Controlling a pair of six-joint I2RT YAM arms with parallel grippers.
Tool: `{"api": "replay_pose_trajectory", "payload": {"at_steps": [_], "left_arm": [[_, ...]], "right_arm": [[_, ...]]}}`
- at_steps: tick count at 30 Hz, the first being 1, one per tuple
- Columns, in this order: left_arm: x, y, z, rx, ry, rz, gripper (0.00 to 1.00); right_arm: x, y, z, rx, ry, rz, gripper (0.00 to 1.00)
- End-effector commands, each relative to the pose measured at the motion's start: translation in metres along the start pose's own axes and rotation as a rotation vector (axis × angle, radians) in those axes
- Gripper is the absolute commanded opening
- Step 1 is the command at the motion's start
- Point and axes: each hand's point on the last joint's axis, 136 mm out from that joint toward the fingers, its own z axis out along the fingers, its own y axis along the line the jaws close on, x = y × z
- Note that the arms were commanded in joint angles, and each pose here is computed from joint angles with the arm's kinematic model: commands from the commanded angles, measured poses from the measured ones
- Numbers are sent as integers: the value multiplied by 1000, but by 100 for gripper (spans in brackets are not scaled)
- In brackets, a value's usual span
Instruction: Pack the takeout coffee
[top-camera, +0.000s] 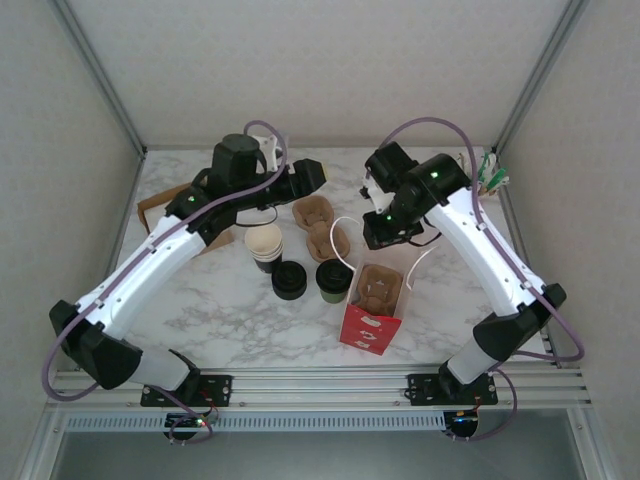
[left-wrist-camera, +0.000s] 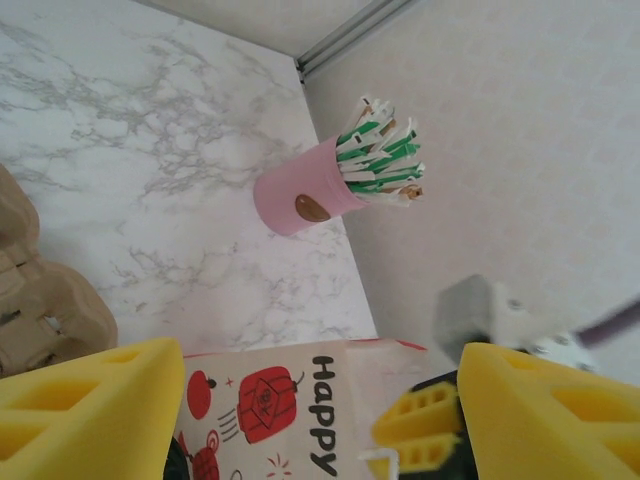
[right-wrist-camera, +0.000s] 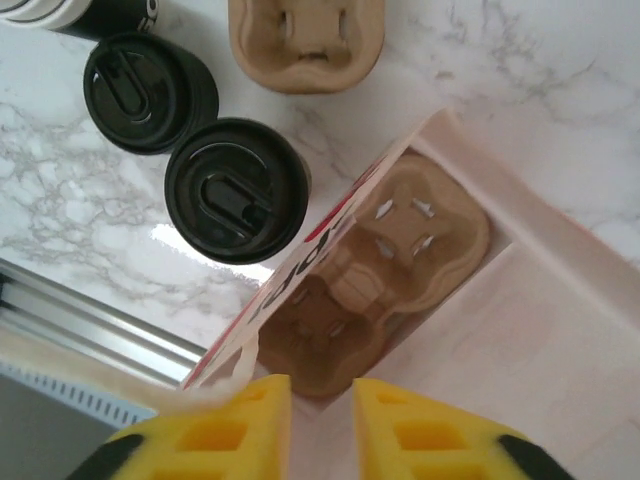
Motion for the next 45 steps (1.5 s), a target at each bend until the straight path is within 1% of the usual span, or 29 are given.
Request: {"api": "replay_pose_trajectory", "payload": {"at_steps": [1,3,4,9,12,16,19,23,26,31,34,38,42,45], "left_arm": [[11,13,1,-47,37,-83,71],[12,6,5,-20,56,-110,71],[14,4,8,-18,68,-115,70],[24,10,24,-85,156,-138,69],[27,6,36,-88,193,-158,67],[27,1,48,-105,229,-164,66],[23,16,52,-177,242,-147,65],[14,47,53,-254,228,-168,65],[2,73,53,-305,205,-217,65],[-19,101,57,-332,198,-308,65],[-23,113,61,-342,212,-336,64],[-23,126,65,-356,235,-367,63],[-29,128,72,-355,255,-378,63],[-37,127,76,-356,254,-379,63]], "right_arm": [[14,0,-3,-16,43,48,19],[19,-3,1,-7,54,44,16],[21,-4,5,-5,52,39,18],[40,-20,16,63,80,5,21],[50,-29,25,97,104,-1,21],[58,-37,38,138,137,36,22],[56,-41,39,159,123,60,25],[51,-40,37,163,110,87,25],[50,-36,35,143,113,123,28],[56,-41,36,181,150,150,29],[61,-44,41,199,179,152,28],[60,-43,42,205,187,151,28],[43,-38,33,199,166,131,28],[26,-35,20,196,112,131,29]]}}
